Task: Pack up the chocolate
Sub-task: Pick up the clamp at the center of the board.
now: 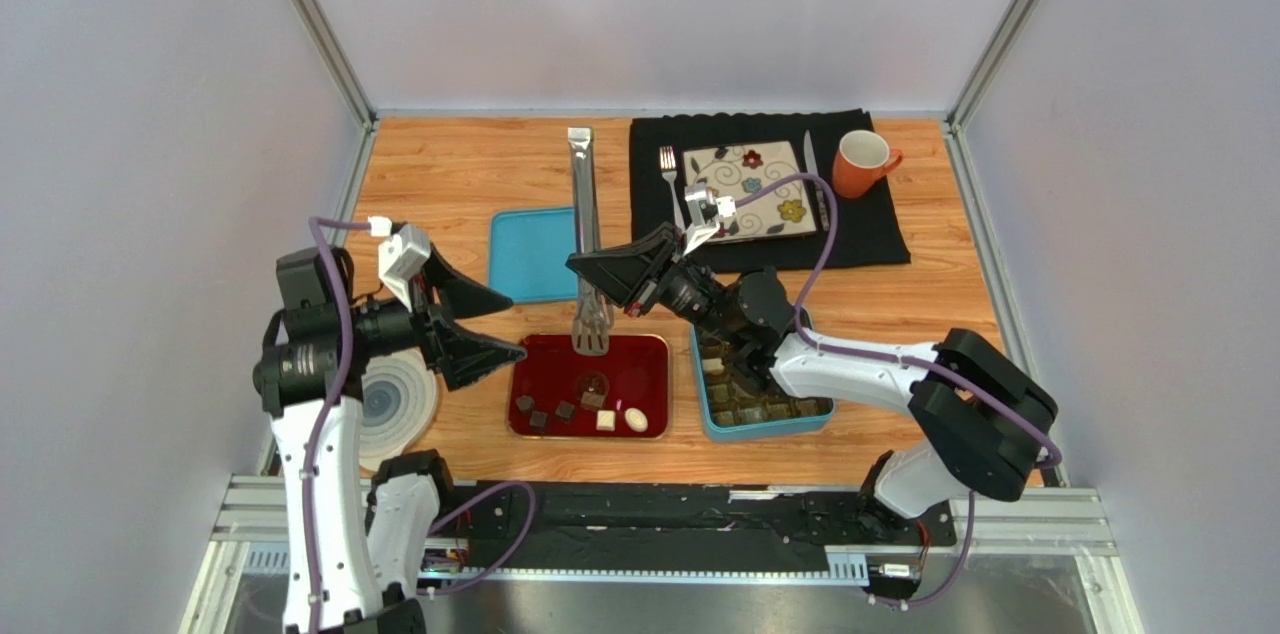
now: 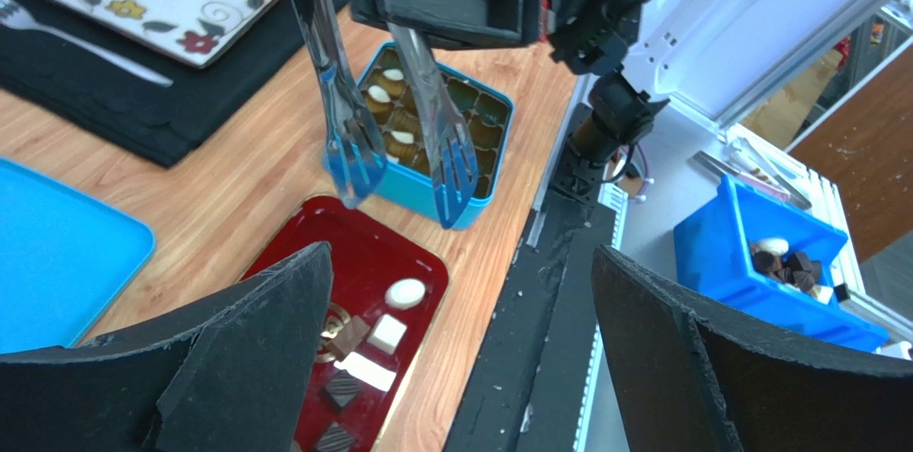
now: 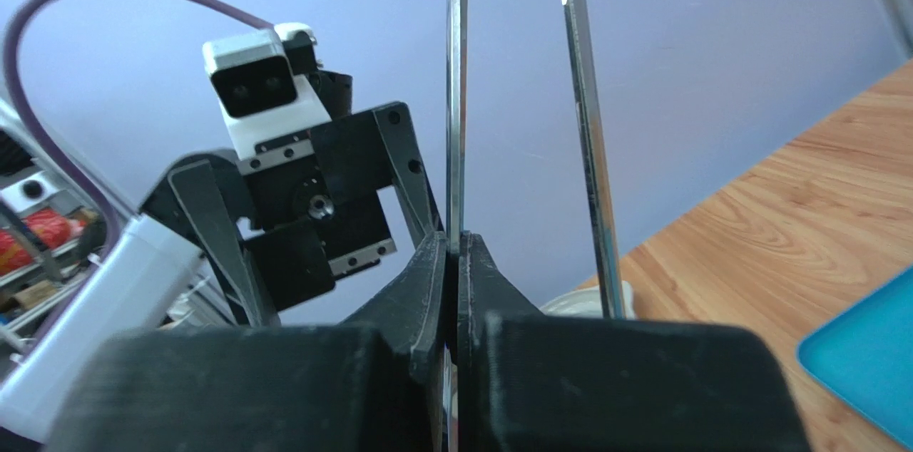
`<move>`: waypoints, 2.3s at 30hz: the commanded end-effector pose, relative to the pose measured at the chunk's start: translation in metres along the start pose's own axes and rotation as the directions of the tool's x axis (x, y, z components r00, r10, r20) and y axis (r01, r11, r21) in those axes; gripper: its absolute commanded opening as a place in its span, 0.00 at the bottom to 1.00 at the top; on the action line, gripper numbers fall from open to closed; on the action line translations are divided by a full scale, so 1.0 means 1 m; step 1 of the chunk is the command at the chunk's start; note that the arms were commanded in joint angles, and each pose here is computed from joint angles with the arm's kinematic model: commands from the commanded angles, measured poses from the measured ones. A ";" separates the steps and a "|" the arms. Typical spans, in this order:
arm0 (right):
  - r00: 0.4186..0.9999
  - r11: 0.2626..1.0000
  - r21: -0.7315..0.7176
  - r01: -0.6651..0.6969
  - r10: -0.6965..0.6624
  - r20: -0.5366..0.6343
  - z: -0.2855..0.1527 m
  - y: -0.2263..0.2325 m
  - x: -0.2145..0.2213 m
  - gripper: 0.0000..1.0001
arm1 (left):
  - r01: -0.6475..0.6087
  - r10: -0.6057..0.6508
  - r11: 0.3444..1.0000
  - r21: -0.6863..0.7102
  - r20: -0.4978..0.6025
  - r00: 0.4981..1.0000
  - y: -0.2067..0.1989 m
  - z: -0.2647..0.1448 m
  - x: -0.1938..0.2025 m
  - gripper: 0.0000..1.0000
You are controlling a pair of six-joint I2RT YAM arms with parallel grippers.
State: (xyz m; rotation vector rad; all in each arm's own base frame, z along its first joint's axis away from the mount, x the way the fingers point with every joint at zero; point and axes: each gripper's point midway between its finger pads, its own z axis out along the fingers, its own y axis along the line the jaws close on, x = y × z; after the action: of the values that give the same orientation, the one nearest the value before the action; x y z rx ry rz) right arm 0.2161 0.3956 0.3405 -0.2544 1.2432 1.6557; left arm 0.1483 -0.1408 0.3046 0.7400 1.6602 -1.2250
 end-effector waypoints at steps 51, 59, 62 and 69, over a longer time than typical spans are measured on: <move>0.992 0.904 -0.427 0.007 0.047 0.117 0.060 0.098 -0.028 0.14 | 0.083 -0.072 0.938 0.336 -0.046 0.996 -0.031 -0.002 -0.011 0.01; 0.980 0.923 -0.378 0.074 -0.137 -0.145 0.034 0.086 -0.011 0.52 | 0.040 -0.024 0.943 0.331 -0.052 0.998 -0.028 -0.002 -0.012 0.00; 0.931 0.917 -0.384 0.112 -0.232 -0.282 0.016 0.079 -0.010 0.87 | -0.008 0.026 0.945 0.326 -0.053 0.998 -0.032 -0.003 -0.014 0.00; 0.779 0.858 -0.334 0.391 -0.501 -0.376 -0.020 0.065 -0.042 1.00 | -0.107 0.142 0.914 0.392 -0.063 0.988 -0.055 -0.001 -0.003 0.00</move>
State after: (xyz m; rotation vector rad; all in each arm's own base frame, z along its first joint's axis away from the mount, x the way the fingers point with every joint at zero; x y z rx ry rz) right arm 0.1805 0.3743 0.4123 -0.8704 1.1382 1.5560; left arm 0.1645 -0.1506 0.3299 0.7653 1.5608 -1.3275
